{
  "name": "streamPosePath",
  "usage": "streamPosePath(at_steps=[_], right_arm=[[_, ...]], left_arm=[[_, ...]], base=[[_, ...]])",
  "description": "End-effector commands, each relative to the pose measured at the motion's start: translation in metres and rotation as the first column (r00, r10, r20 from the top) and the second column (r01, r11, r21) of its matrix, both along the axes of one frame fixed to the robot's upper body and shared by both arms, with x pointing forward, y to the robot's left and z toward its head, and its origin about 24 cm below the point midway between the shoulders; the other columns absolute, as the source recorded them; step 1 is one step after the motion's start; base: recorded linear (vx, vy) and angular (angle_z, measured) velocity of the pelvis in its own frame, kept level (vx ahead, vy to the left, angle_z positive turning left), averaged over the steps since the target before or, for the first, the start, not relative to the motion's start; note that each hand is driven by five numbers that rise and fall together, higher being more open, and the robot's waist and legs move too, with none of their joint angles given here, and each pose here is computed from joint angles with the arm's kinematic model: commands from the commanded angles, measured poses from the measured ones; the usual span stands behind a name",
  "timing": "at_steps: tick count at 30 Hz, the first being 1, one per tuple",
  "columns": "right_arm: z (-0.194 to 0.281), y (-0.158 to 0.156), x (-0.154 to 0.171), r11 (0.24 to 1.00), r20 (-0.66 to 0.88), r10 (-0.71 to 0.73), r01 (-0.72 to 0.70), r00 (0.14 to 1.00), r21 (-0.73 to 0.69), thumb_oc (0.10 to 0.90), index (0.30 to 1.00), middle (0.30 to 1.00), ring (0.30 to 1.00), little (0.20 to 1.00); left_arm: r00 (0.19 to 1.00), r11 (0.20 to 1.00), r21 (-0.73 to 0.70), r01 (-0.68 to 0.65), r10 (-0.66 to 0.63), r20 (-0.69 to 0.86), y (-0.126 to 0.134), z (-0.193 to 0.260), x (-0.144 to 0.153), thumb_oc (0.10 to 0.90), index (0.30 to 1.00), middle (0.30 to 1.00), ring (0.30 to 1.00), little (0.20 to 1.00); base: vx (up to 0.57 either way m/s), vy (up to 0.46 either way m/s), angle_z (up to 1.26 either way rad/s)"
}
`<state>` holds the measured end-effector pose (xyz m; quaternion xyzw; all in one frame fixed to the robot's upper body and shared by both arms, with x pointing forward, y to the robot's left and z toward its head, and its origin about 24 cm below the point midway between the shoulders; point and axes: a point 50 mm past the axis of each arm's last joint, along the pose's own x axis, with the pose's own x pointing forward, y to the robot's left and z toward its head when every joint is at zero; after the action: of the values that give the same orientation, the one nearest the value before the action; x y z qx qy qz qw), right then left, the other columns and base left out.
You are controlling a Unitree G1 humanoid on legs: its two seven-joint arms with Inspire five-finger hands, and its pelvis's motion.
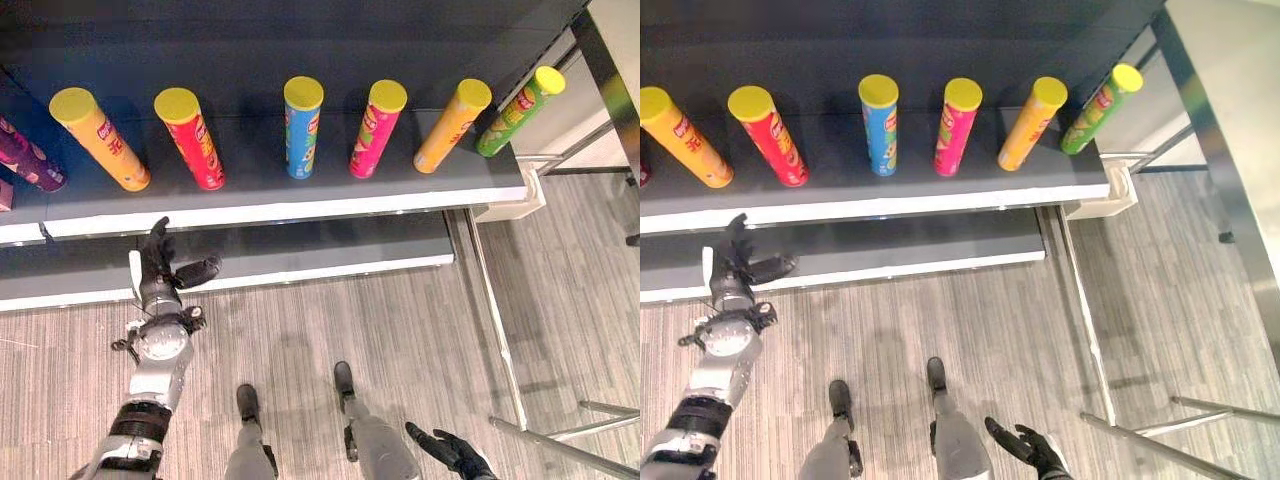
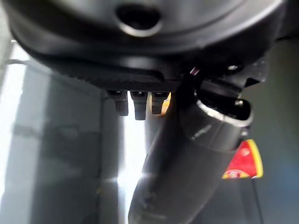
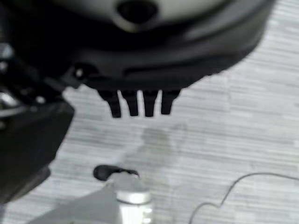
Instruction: Put the goods on the table back onto the shelves and tidy them up.
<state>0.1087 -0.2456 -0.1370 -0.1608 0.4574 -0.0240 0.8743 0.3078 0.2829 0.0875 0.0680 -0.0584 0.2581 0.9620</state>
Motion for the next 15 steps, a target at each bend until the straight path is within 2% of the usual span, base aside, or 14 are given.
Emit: streamPosePath(at_steps=[1,4,15], right_arm=[[-0.001,0.003,-0.009,1.000,-0.003,-0.011,0.011,1.000,0.002,0.800,0.900,0.900,0.900,0.900],[-0.003,0.009,-0.010,1.000,-0.003,-0.002,0.002,1.000,0.015,0.800,0.900,0.900,0.900,0.900],[0.007,0.012,0.004,0.999,0.090,-0.004,0.001,0.996,0.039,0.800,0.900,0.900,0.900,0.900]], left_arm=[[0.955,0.990,0.126,-0.069,0.029,0.294,0.018,0.079,0.013,0.800,0.900,0.900,0.900,0.900],[0.935,0.986,0.136,-0.096,0.042,0.352,0.017,0.099,0.018,0.800,0.900,0.900,0.900,0.900],[0.922,0.978,0.138,-0.155,0.093,0.376,0.028,0.124,0.030,0.800,0.900,0.900,0.900,0.900]], base=[[-0.01,-0.064,-0.01],[0.00,-0.049,-0.01],[-0.01,-0.019,-0.01]])
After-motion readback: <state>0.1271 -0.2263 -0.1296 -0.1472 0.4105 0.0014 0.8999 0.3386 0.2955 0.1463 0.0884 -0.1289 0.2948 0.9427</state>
